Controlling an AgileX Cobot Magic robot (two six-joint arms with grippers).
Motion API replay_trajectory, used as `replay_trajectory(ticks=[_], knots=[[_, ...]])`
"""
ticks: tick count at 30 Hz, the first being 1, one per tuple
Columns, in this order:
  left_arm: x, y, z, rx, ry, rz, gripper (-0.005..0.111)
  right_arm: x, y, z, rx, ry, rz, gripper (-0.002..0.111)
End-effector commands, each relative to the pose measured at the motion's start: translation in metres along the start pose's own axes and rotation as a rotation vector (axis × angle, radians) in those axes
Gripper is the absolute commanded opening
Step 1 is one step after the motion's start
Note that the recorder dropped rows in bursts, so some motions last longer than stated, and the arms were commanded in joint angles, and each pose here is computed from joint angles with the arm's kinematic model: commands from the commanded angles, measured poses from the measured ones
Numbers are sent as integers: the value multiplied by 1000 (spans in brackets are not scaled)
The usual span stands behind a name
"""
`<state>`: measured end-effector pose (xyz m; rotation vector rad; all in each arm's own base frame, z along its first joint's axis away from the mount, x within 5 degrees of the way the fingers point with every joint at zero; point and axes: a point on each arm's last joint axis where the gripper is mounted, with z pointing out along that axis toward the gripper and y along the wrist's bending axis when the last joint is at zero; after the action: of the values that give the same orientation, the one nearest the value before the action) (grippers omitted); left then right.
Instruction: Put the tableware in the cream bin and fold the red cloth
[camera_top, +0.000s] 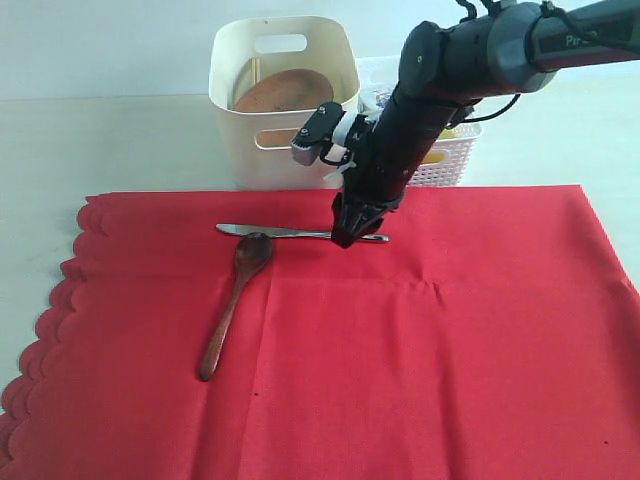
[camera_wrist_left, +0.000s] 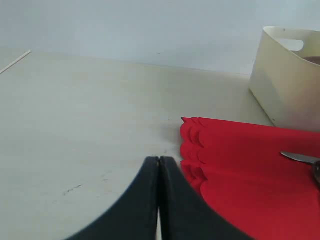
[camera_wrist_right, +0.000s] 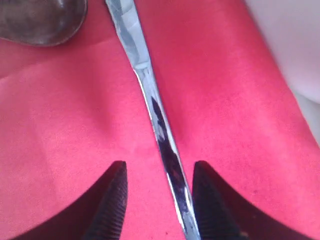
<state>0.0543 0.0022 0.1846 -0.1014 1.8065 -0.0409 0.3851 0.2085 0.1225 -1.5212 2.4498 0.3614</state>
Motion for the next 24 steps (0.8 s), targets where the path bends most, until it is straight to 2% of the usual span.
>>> replay_trajectory(ticks=[1,11,13,14,16,24], knots=[[0,0,0,7,-7,-2,1,-2,-3,5,26,-19,-11,42],[0,0,0,7,-7,-2,1,6,-6,29,7,15,11,40],[0,0,0,7,-7,-2,1,6,-6,30,5,17,12,26],[0,0,0,7,-7,-2,1,7,-6,30,-1,24,10,12],[0,0,0,7,-7,-2,1,9,-3,29,-25,46,9,0],[0,0,0,7,-7,-2,1,2,1,-7,4,44,-21,0]])
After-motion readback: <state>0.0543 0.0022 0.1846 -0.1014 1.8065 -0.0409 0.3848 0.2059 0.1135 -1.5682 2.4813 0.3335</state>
